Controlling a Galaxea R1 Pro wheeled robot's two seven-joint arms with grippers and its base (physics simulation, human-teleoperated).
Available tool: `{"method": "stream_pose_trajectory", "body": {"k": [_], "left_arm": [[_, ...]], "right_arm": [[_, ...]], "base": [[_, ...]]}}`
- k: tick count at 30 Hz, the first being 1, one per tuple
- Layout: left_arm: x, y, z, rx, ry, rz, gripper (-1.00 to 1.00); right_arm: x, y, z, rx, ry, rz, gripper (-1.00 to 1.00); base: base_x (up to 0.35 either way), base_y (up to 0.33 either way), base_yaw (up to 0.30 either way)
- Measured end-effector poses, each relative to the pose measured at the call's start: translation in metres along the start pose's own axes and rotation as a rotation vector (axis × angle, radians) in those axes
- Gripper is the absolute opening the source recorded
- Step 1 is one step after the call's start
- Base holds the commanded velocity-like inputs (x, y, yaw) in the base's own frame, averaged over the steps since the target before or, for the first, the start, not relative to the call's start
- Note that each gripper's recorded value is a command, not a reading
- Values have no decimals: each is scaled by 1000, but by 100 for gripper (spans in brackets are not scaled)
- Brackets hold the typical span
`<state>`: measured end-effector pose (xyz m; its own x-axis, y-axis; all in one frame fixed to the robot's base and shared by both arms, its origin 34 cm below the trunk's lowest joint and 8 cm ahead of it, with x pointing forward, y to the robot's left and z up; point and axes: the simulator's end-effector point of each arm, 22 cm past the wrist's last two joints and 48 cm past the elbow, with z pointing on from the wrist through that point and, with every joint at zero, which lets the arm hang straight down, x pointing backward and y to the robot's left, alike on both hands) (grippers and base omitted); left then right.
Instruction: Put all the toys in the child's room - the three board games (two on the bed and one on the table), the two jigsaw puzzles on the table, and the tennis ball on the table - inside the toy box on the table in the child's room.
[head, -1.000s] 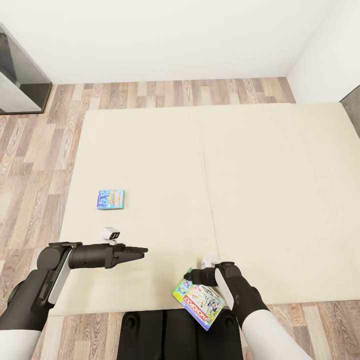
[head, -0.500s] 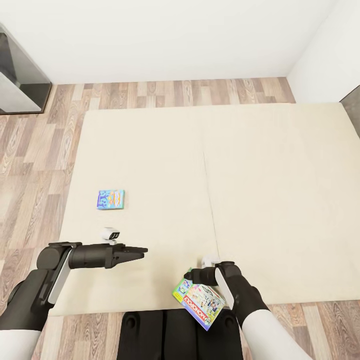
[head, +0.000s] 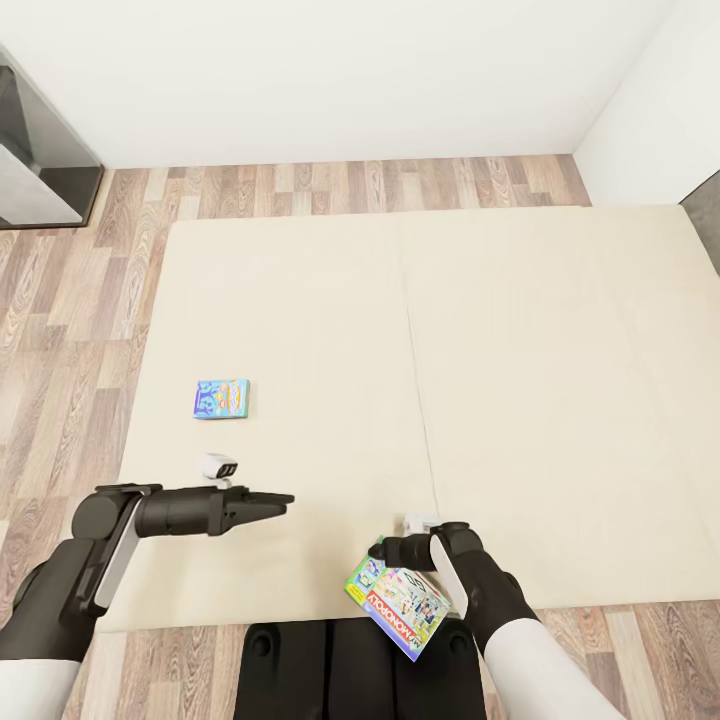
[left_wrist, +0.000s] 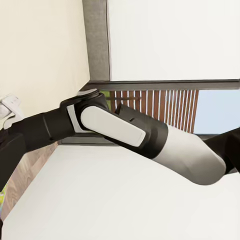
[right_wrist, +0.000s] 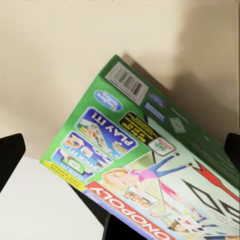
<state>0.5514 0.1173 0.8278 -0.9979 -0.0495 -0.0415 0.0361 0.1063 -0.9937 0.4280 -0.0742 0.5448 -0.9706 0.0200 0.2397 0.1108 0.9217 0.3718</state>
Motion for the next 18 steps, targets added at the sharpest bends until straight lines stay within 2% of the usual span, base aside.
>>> {"method": "stream_pose_trajectory", "body": {"k": [15,18], "left_arm": [[-4,1,-4,-6,-15,2,100],[-4,1,-4,-6,-15,2,100]], "right_arm": [[-20,5,-15,-6,-34,-8,100],[-20,-2,-19,4,-31,-6,100]], "base": [[0,0,0],[0,0,0]]}}
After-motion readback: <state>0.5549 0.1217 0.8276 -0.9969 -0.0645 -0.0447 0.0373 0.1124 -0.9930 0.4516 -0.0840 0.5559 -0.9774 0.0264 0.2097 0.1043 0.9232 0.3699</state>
